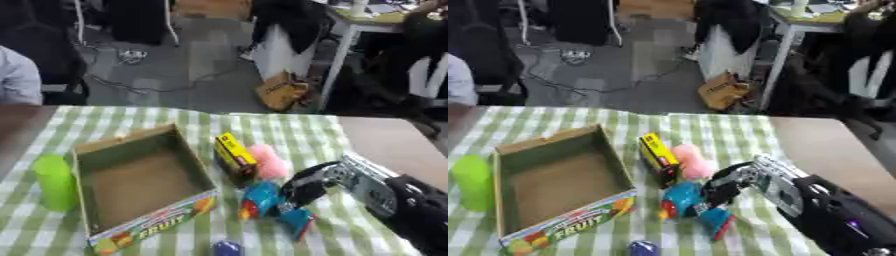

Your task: Pick up objects on the table and place them in the box.

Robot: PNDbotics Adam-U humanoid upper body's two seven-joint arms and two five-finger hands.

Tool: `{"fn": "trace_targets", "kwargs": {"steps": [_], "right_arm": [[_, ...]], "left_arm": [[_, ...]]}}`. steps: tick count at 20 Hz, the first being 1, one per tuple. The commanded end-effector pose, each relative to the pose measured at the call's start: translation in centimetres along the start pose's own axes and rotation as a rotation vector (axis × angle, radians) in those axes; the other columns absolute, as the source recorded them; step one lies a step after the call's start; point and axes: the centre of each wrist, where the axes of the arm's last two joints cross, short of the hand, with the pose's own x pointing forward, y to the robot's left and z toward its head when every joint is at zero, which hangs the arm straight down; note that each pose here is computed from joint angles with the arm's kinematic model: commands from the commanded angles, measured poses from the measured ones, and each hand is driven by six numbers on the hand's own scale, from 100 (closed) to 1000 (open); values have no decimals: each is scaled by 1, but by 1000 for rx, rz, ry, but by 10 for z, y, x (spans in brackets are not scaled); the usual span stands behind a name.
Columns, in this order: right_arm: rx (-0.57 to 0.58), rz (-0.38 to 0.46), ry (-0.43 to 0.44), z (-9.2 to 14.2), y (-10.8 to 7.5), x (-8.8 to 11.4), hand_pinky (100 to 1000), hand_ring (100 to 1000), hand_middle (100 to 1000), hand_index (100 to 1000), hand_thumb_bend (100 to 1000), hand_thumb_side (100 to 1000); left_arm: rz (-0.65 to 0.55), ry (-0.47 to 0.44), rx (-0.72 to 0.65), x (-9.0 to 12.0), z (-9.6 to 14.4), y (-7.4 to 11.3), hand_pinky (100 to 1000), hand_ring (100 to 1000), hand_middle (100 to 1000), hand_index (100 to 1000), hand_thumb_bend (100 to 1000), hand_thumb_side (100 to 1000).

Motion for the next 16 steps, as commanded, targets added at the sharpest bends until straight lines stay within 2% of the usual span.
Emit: {"fn": "trace_targets", "kwargs": {"steps": [1,4,7,11,12,16], "right_arm": [[-57,13,47,19,-11,12,817,899,865,966,532,962],[-87,39,86,21,-9,25,804,889,850,957,529,947],[-103,72,119,19,-6,30,789,864,825,946,484,918],[-112,115,159,15,-1,26,771,817,800,932,428,887],[-116,126,168,14,0,25,749,740,774,922,393,869],[-111,169,185,8,7,22,771,760,786,928,368,865]], "left_arm": [[-2,-32,-9,3,-7,1,890,905,896,908,180,1000],[-2,-31,-10,3,-7,1,890,906,897,908,181,1000],[-4,-30,-10,3,-6,1,890,906,897,905,182,1000],[-5,-30,-9,3,-6,2,891,906,897,905,181,1000],[-5,-30,-8,3,-6,2,891,906,897,905,181,1000],[-8,-30,-8,3,-6,2,891,906,897,905,182,1000]]}}
